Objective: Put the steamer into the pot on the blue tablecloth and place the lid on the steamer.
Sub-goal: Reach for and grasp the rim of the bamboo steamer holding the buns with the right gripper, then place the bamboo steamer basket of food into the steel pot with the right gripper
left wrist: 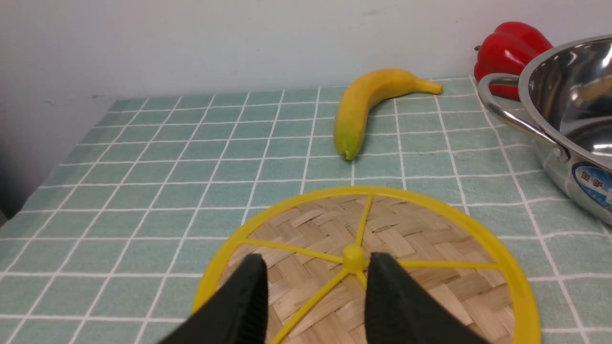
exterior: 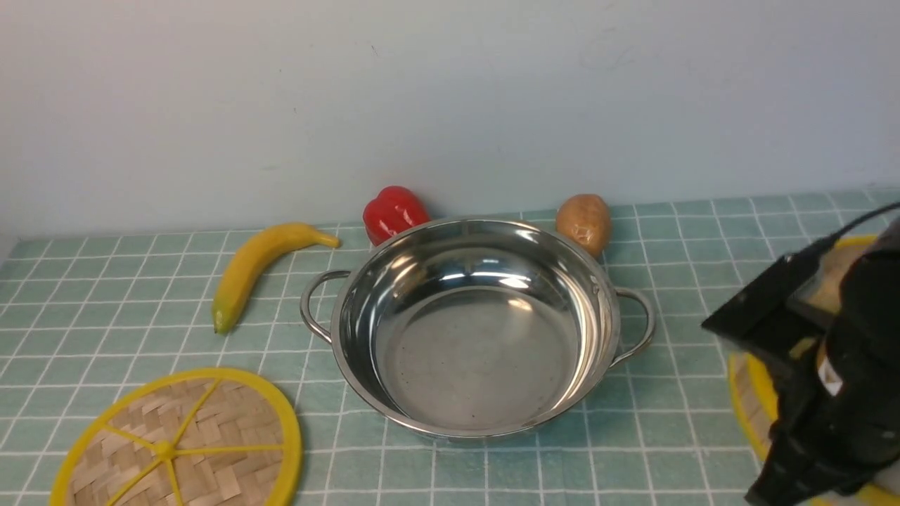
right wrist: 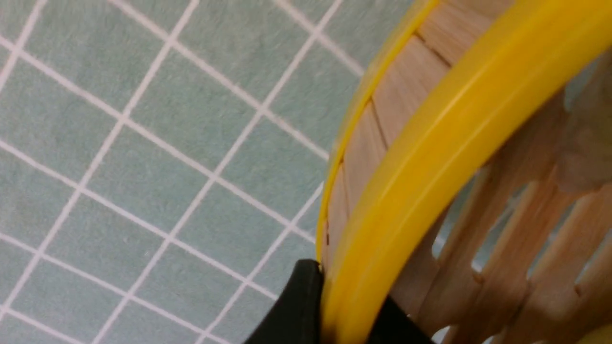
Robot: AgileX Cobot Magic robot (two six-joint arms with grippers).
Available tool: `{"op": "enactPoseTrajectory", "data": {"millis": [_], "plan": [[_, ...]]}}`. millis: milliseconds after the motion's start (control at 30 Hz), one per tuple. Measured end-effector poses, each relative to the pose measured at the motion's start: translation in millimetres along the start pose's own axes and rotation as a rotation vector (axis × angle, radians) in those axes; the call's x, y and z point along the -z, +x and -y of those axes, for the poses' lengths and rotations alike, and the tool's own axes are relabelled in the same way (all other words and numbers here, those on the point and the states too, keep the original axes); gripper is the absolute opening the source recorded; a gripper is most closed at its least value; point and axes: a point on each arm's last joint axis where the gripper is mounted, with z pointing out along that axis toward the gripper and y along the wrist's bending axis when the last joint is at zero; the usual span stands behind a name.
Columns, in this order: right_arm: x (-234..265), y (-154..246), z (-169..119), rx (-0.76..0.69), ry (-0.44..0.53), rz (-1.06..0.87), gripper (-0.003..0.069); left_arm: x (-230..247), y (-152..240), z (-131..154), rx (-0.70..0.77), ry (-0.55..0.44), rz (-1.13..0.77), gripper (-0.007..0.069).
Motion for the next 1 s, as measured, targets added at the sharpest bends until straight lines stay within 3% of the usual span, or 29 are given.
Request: {"op": "enactPoseTrajectory", "data": {"millis": [300,600,800,1000], "plan": [[66.2,-61.2,1.5,0.140,-0.079,0.257,0.0058,0.0,-0.1,0.0,0.000,0.000,0.001,0.0274],[65.9,-111.0,-12.7,0.310,-0.116,0.297,0.0058,0.0,-0.1,0.0,0.000,0.000,0.001,0.0274],[53.4,-140.6,-72.1,0.548,-0.100,0.298,0.0058,0.0,-0.1,0.0,0.000,0.000,0.001,0.0274],[24.3,-153.2,-112.2,0.688,-0.048,0.239,0.0058,0.0,-0.1,0.0,0.000,0.000,0.001,0.0274]]}}
